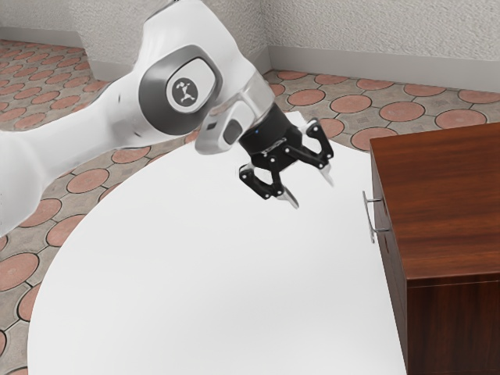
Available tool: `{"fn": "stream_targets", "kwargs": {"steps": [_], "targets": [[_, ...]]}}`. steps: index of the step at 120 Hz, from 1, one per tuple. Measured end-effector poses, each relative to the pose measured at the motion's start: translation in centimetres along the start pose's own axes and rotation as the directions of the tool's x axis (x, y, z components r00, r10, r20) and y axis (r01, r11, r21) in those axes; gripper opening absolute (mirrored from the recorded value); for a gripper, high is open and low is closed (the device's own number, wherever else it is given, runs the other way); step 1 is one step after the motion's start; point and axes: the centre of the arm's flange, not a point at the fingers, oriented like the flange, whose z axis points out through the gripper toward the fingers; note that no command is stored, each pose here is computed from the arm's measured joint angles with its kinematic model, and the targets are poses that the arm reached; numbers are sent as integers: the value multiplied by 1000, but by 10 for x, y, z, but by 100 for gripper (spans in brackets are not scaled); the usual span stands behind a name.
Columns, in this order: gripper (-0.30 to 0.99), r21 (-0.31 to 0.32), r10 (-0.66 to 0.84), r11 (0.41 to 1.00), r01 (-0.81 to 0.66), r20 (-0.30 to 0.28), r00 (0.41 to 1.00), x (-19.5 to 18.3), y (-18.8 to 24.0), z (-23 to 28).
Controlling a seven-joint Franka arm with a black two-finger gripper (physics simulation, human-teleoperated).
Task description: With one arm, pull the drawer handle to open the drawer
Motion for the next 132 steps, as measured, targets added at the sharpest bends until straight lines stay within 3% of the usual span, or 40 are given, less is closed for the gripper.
{"fn": "stream_targets", "kwargs": {"steps": [39,74,132], "targets": [[31,67,187,981,-184,-44,981,-8,-19,37],[26,106,257,963,-247,-84,963,-15,-19,67],[8,119,315,945,-304,-81,946,-22,-9,82]]}}
